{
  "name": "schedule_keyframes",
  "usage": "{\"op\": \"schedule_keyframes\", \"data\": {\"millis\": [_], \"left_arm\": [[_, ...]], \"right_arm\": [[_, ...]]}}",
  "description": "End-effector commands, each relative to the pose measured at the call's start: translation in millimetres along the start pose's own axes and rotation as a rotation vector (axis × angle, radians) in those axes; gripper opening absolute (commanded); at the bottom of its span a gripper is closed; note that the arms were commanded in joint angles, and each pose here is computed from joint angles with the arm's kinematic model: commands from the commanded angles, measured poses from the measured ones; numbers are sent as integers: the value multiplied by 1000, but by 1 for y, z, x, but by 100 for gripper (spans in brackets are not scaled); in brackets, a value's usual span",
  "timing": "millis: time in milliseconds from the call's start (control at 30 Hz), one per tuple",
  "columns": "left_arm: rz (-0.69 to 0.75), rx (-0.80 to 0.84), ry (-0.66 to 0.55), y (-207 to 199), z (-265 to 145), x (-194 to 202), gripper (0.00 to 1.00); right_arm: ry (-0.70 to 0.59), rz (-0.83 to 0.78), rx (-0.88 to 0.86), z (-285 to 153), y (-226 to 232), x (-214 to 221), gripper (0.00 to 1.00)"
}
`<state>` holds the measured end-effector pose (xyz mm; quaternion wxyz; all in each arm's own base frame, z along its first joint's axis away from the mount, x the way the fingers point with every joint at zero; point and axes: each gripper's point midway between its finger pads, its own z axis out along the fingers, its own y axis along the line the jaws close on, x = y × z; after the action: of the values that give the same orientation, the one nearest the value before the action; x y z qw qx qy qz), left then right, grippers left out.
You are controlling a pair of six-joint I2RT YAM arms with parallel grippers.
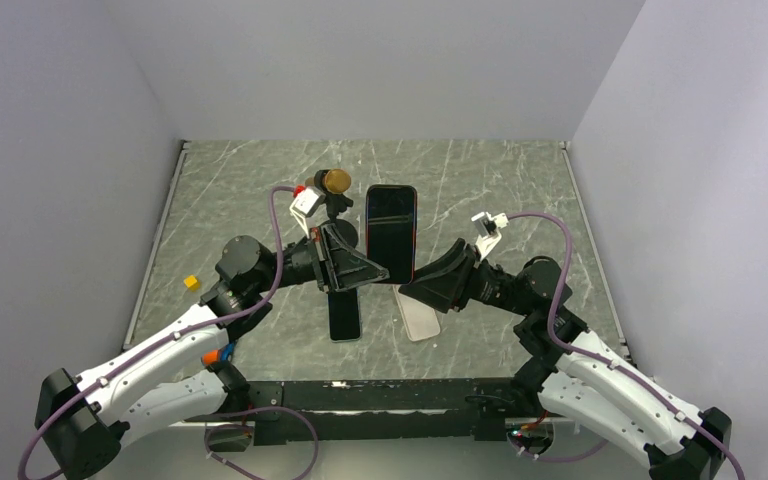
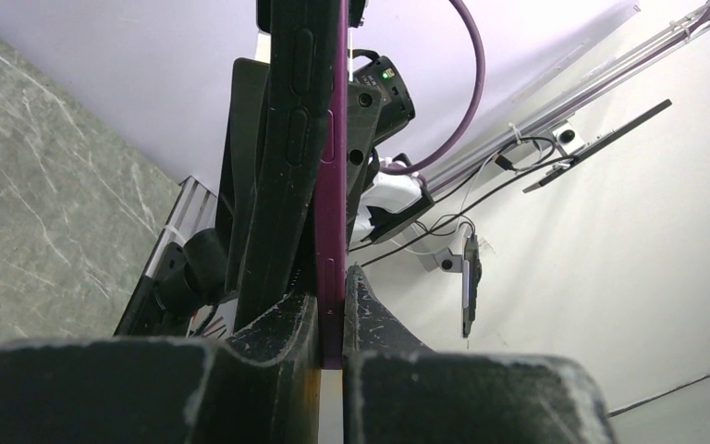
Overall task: Take the phone out of the phone case
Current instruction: Remove the phone case from the phone.
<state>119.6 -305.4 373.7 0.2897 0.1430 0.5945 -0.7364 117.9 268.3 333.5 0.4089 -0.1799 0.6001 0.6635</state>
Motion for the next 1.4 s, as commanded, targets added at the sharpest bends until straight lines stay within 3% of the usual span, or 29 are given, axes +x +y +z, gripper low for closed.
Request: {"op": "schedule_keyframes", "data": {"millis": [0,233,533,733,1067,1167,1300,1367], "left_arm": [[41,86,7,-21,-2,0,0],[43,72,35,-19,-3,5,0],[40,30,19,-9,-4,6,0],[46,20,1,-7,-1,4,0],[58,15,68,-5,3,15,0],[68,38,120,-10,6,22,0],[77,51,192,-12,12,33,0],[71,52,234,-12,16,42,0]], "right_arm": [[-98,-74,-84,3,28,-31,41],[-163,-82,-28,4,21,-45,35],[-270,-71,-110,0,36,-59,35],[-319,-44,-29,-2,19,-64,37],[-213,-47,-96,15,20,-50,35],[-195,-41,-120,18,19,-46,27],[-216,-54,-54,17,9,-50,2],[-263,-55,42,12,-4,-58,0]]}}
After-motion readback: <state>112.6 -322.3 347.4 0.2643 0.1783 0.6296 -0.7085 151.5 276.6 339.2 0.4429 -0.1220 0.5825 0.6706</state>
